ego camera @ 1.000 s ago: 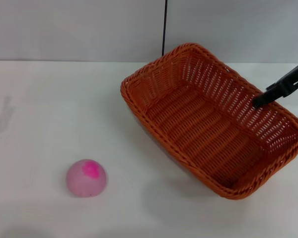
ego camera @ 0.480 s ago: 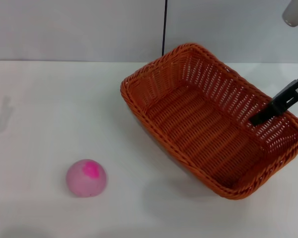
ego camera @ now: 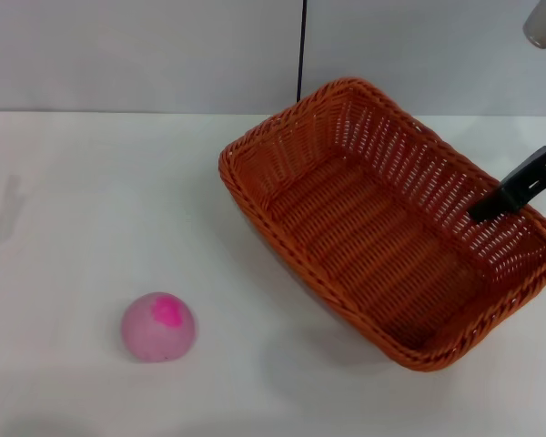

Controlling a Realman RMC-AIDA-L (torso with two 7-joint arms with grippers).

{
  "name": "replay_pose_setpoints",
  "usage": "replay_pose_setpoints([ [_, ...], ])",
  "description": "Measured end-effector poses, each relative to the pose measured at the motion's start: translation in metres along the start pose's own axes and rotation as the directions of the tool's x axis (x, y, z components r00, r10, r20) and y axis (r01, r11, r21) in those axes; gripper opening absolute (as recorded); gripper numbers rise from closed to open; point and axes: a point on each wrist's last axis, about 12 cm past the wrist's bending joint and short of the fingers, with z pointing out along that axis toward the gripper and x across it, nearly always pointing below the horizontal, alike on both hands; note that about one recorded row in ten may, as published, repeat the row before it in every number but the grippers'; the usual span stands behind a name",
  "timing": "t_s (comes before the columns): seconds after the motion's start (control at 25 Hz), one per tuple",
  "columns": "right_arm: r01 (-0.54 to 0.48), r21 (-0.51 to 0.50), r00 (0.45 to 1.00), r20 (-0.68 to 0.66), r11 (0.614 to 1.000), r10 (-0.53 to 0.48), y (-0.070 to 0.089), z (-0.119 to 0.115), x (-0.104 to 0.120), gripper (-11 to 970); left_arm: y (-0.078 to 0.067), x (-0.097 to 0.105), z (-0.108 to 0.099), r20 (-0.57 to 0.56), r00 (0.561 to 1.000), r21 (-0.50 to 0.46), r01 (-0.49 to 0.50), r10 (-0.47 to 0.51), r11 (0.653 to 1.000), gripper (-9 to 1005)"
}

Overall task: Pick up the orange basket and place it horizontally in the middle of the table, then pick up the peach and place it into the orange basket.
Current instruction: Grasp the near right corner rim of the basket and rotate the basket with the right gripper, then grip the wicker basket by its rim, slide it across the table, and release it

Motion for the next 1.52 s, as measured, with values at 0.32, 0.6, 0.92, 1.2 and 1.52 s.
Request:
replay_pose_setpoints([
  [0.32,-0.002,-0.044,0.998,0.068,0.999,0.005,0.004,-0.007,0.001,143,0.0,0.0,0.0,-0.001,1.0,-0.002,-0.003,0.003,1.0,796],
  [0.6,-0.004,-0.184,0.964,0.259,0.983,0.053,0.004,-0.041,0.011,142,0.001,0.0,0.002,0.0,1.0,-0.003,-0.006,0.006,1.0,796],
  [0.92,0.08,-0.156,0.935,0.354,0.985,-0.02,-0.003,-0.082,0.02,142,0.001,-0.001,0.005,0.007,1.0,0.002,-0.008,0.008,1.0,796],
  [1.2,0.329,-0.057,0.909,0.292,0.943,-0.299,-0.002,-0.116,0.003,143,0.001,-0.002,0.007,0.008,1.0,0.005,-0.009,0.009,1.0,796],
  [1.52,0.516,-0.038,0.847,0.17,0.856,-0.504,0.005,-0.093,-0.034,142,-0.001,0.0,0.008,0.006,1.0,0.005,-0.002,0.002,1.0,795],
])
